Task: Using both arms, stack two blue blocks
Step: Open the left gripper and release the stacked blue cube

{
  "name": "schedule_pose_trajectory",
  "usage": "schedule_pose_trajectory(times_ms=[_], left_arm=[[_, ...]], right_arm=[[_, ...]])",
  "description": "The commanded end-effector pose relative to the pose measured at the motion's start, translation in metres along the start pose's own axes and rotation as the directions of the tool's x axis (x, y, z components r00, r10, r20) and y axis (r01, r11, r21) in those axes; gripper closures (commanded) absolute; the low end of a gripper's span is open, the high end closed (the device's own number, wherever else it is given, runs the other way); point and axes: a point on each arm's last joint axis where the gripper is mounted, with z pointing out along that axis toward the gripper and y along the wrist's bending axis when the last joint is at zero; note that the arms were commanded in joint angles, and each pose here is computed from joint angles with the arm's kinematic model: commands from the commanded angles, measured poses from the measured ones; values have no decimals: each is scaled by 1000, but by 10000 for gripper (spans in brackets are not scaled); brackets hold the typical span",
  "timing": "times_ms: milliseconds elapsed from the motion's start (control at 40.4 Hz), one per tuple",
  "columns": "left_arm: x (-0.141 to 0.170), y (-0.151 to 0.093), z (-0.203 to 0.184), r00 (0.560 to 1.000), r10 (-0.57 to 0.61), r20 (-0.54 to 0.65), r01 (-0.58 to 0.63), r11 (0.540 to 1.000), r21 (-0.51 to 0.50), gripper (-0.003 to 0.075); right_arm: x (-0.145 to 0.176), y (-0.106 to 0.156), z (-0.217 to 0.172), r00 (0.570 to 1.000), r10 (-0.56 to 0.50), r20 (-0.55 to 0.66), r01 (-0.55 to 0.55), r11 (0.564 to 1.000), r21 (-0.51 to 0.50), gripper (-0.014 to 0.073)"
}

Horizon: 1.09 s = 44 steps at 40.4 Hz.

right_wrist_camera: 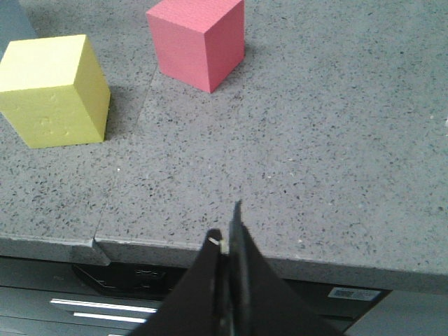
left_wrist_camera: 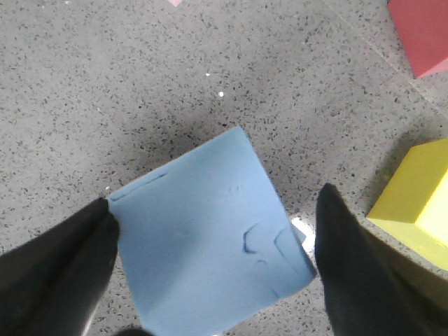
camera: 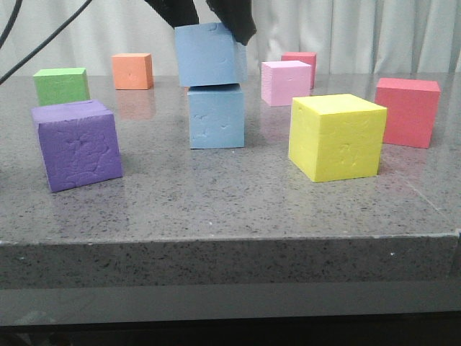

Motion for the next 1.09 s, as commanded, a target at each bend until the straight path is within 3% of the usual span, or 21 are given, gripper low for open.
schedule_pose_trajectory(times_ms=[0, 272, 495, 1064], left_arm=[[-9, -5, -33, 995, -4, 105, 3, 1000, 3, 160], [-8, -6, -35, 995, -3, 98, 3, 1000, 4, 156], [-8, -6, -39, 994, -3, 106, 3, 1000, 4, 90], [-14, -6, -53, 987, 4, 159, -2, 1000, -8, 90]], right_arm=[[-13, 1, -4, 996, -21, 87, 22, 1000, -1, 663], [-13, 1, -4, 996, -21, 88, 22, 1000, -1, 663], [-13, 1, -4, 996, -21, 88, 22, 1000, -1, 663], [-13, 1, -4, 996, -21, 88, 22, 1000, -1, 663]])
